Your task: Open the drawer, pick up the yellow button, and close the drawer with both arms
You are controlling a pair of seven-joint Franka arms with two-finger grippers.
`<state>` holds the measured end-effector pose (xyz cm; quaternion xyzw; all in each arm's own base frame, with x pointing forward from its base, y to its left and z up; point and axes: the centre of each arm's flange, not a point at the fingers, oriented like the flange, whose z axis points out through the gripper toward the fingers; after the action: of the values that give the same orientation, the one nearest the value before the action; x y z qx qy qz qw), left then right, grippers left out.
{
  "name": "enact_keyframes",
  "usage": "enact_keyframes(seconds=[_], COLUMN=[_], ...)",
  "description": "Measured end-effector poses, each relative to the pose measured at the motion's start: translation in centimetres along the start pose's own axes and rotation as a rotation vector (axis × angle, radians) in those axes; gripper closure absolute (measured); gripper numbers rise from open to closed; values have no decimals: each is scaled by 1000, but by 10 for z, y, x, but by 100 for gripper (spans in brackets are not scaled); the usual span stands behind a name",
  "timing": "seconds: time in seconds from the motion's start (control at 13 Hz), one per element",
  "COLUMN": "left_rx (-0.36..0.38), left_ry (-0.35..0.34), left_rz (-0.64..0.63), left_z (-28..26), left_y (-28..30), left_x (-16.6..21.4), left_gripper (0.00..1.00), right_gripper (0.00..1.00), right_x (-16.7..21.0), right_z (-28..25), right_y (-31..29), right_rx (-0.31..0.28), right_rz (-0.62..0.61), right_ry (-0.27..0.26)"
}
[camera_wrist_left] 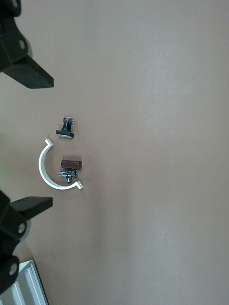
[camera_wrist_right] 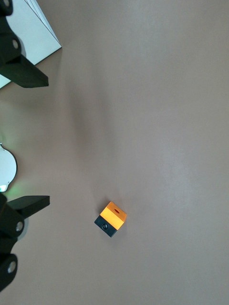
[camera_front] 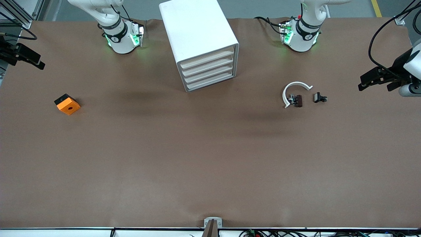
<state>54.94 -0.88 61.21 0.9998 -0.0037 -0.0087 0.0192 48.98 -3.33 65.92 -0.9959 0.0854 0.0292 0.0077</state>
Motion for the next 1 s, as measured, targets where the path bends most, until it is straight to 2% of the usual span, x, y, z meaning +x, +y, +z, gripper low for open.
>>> enact_keyframes(seconds=[0.23, 0.62, 0.77, 1.0], left_rx=[0, 0, 0, -3], left_ry=[1, 0, -24, -97], left_rz=[1, -4, -14, -19], left_z=[0, 0, 13, 54], left_y=[0, -1, -1, 10], left_x=[0, 0, 6, 25], left_gripper=[0, 0, 0, 0], right_gripper=[0, 0, 0, 0], right_x=[2, 7, 7, 7], right_z=[0, -5, -5, -5], right_y=[0, -2, -2, -3], right_rx=[1, 5, 5, 5], right_rz=[-1, -33, -52, -59], right_ry=[11, 63, 69, 70])
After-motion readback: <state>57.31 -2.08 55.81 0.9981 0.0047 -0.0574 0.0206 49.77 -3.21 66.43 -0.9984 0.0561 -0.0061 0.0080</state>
